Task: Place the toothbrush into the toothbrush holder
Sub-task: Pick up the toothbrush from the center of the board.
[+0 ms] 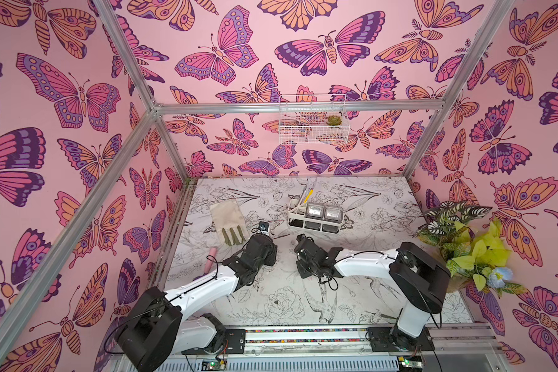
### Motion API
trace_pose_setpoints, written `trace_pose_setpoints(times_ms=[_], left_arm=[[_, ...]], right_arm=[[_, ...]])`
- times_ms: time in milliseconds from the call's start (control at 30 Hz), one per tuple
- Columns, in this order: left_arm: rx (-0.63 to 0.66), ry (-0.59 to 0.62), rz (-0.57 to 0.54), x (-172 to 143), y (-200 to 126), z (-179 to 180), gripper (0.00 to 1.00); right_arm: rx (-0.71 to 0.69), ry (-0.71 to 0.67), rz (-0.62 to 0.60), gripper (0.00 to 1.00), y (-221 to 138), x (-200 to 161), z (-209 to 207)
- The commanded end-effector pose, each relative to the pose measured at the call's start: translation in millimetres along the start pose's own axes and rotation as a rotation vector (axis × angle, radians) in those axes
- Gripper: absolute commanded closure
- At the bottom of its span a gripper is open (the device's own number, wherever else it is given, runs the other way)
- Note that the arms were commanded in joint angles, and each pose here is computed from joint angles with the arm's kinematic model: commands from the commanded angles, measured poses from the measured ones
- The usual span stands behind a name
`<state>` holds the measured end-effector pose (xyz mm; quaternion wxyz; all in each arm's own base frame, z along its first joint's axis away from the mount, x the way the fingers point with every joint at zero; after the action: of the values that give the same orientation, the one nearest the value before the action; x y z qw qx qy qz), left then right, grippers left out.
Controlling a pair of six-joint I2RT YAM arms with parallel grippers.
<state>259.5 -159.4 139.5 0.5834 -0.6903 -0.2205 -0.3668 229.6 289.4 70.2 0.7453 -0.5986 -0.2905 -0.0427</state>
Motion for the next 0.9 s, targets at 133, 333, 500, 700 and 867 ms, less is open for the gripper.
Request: trace_pose_setpoints(times_ms=[133,333,500,700,867], left_arm=[[-0.172,-0.138,0.132,-2,17,-26,0.39],[-0.294,-0.231,0.183,4,25,-46,0.39],[-0.309,-0.277,0.189,10,31,-52,0.39],[-0.389,-0.347,0.204,13,41,-64,0.43],[-0.428,-0.393,0.194,18,47,-69,0.51]], right_arm=[[-0.055,-0.018,0.037,0.93,-5,-16,-12],[0.006,-0.003,-0.022,0.92,-17,-7,-5],[0.026,0.004,-0.065,0.92,-31,1,-4],[0.061,0.005,-0.094,0.92,-43,6,-2],[0.089,0.013,-0.129,0.91,-55,10,-1]])
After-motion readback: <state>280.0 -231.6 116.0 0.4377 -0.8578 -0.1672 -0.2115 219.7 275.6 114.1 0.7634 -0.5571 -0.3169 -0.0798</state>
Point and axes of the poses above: each gripper's point midway between its finger pads, its own y axis out along the fingers, its own z axis along the line the jaws close on, x = y × z, the point moved 6 cm from there along -y, back along the fingers, and after that the axes turned 1 degree about y, right-handed, at the moved point
